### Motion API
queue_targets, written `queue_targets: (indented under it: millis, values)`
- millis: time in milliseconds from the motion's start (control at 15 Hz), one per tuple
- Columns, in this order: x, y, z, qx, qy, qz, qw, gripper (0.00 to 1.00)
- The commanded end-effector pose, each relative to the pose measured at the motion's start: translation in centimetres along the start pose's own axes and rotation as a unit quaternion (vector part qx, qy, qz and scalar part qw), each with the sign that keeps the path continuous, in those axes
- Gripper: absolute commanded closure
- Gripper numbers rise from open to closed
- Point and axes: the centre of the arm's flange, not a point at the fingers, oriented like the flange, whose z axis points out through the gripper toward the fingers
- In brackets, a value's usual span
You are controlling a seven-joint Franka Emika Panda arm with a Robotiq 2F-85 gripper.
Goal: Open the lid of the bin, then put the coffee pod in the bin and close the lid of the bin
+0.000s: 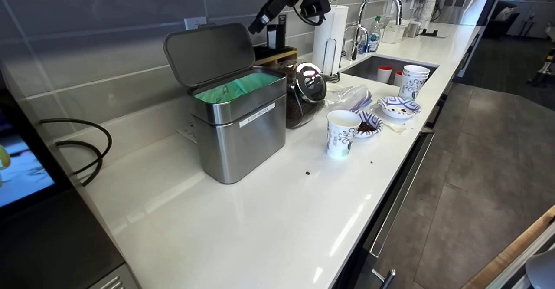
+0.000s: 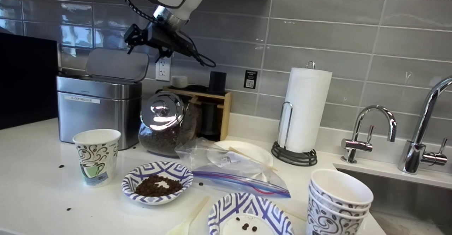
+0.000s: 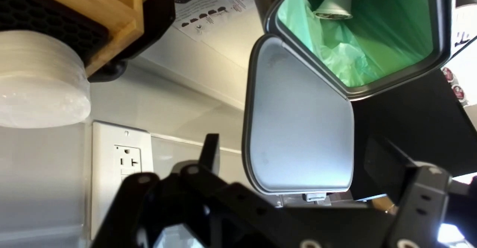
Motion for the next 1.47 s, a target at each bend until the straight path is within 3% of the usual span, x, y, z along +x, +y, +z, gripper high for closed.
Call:
queue_targets:
  millis: [0, 333, 933, 1400]
  values:
    - [1.1, 1.9, 1.2, 0.016, 0.011, -0.014, 0.9997, 0.00]
    - [2.0, 2.4, 1.9, 0.043, 0.020, -0.008, 0.9989, 0.00]
    - [2.6, 1.2, 1.5, 0.110, -0.019, 0.017, 0.9936, 0.00]
    - [2.0, 0.3, 1.2, 0.128, -0.054, 0.053, 0.9890, 0.00]
